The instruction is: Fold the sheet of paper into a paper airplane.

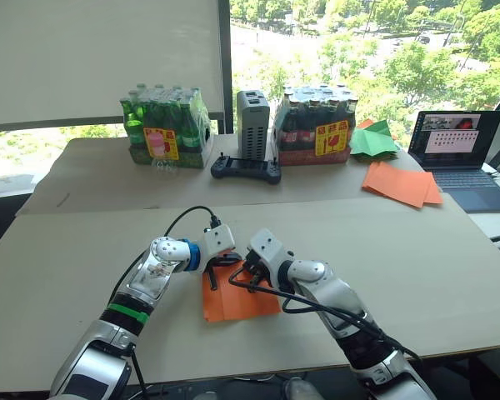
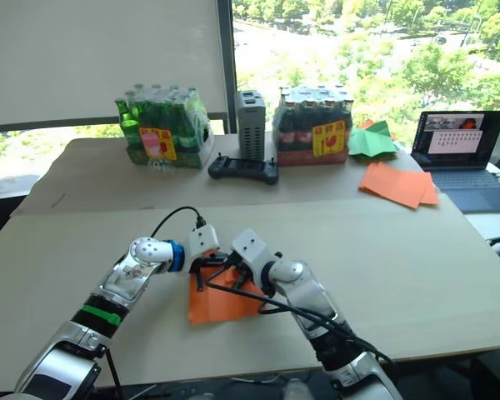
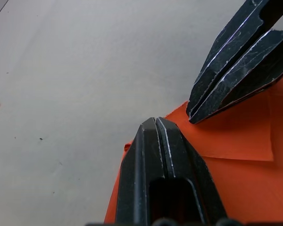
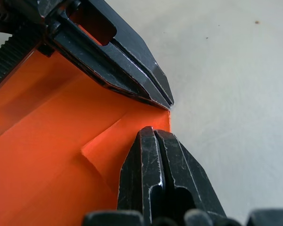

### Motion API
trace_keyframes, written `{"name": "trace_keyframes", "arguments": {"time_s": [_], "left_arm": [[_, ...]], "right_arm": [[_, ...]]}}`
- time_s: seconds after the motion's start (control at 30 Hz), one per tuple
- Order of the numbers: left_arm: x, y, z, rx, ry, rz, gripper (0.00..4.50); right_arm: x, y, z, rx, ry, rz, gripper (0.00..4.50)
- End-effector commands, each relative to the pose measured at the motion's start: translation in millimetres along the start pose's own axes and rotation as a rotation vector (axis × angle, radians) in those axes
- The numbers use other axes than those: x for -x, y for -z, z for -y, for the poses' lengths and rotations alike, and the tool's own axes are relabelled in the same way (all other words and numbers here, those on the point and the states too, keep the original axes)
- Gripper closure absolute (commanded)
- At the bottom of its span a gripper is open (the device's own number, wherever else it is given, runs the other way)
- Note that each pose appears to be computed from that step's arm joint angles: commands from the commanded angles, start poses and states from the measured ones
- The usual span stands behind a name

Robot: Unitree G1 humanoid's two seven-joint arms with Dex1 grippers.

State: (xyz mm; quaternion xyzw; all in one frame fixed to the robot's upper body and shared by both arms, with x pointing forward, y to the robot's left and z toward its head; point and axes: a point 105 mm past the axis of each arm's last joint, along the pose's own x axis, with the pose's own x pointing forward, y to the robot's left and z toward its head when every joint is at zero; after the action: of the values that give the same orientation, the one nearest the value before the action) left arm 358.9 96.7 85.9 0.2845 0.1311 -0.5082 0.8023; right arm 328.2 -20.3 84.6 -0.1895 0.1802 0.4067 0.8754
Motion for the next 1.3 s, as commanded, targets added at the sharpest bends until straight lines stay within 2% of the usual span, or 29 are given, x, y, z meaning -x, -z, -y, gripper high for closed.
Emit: {"name": "trace_keyframes", "arguments": {"time_s": [0.03, 1.0, 1.3], "left_arm": [[-2, 16, 12, 0.012, 0.047, -0.056, 4.5], [-2, 17, 11, 0.006, 0.053, -0.06, 4.5], [-2, 17, 11, 0.006, 0.052, -0.058, 4.5]], "right_arm": [[2, 32, -2, -0.057, -0.007, -0.121, 4.48], [41, 66, 4, -0.143, 0.045, -0.2, 4.48], [45, 59, 2, -0.131, 0.042, -0.184, 4.48]]}}
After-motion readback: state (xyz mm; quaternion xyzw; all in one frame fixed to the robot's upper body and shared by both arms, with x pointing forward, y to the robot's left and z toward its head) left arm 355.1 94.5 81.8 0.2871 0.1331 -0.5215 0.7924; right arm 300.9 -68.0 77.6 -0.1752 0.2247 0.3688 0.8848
